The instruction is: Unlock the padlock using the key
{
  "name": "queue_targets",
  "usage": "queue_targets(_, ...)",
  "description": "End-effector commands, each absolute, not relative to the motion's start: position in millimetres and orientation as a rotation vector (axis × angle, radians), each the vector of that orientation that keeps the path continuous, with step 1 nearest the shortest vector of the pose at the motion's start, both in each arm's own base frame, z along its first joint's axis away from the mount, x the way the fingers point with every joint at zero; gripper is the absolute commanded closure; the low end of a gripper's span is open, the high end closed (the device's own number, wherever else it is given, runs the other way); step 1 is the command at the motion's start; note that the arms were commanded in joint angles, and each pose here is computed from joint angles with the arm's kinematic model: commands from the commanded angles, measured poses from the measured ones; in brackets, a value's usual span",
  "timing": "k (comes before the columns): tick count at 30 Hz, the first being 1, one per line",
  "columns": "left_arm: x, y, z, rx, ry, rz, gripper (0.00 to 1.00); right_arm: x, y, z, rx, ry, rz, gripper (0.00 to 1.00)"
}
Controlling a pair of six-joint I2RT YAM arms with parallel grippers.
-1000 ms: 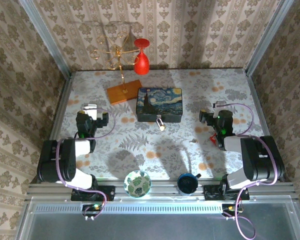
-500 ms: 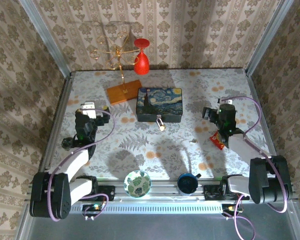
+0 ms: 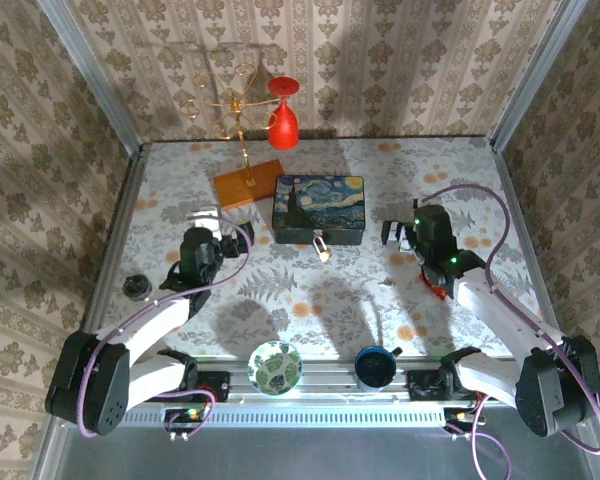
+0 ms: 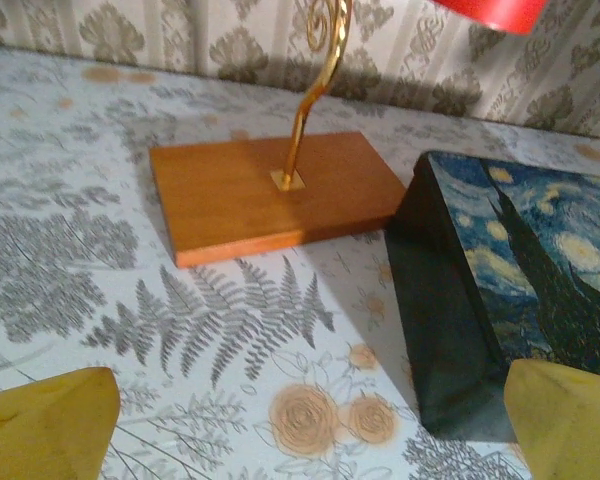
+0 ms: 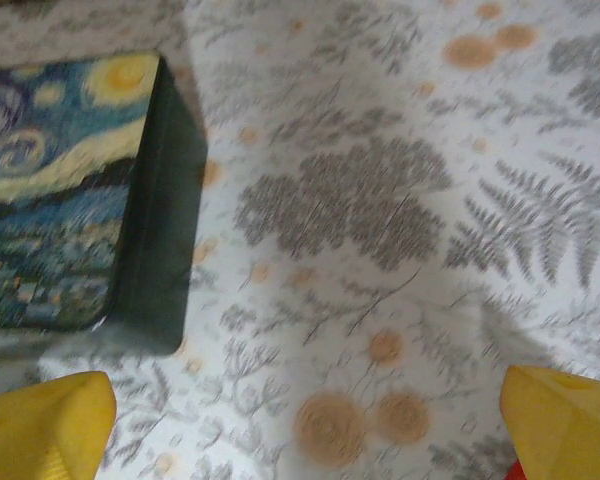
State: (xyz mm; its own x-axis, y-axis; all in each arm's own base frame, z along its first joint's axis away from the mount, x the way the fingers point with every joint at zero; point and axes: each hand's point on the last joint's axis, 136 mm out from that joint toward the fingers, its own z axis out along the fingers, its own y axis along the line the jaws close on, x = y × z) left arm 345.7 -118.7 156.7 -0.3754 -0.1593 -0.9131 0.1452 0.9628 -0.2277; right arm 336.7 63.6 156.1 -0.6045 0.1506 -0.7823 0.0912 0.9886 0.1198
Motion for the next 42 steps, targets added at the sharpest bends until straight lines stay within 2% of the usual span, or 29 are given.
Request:
queue_targets(1, 354.3, -128.1, 158.8, -0.064, 1.942, -0.376, 0.0, 324.2, 76.4, 146.6, 0.213, 2.309, 0.118, 0.0)
queue_targets(8, 385.4, -157.8, 157.6, -0.078, 1.957, -0.493, 0.0, 326.4, 105.0, 127.4, 0.251, 2.387, 0.276, 0.11)
queue_targets(13, 409.8, -184.5, 156.5, -0.062, 1.97, -0.573, 0.01, 348.2, 127.0, 135.7, 0.236, 2.368, 0.401, 0.07)
queue_targets(15, 417.5, -194.0, 155.3, -0.055, 1.977, -0.598, 0.05, 361.9, 132.0, 139.7, 0.245, 2.366, 0.432, 0.06)
queue_targets(18, 427.5, -203.0, 149.8, -0.054, 1.992, -0.617, 0.19, 386.8, 137.8, 139.4, 0.264, 2.386, 0.462, 0.07)
queue_targets(27, 442.0, -215.9, 130.0, -0.038, 2.065, -0.609, 0.29, 445.1, 151.9, 120.8, 0.288, 2.465, 0.501, 0.13)
queue_targets(30, 442.4, -219.1, 121.2, -0.032, 2.092, -0.618, 0.35, 456.9, 153.8, 114.2, 0.299, 2.476, 0.52, 0.17)
queue_targets(42, 424.4, -240.3, 101.9, 0.027, 2.126, -0.697, 0.58, 469.3, 180.3, 101.3, 0.212, 2.502, 0.632, 0.49)
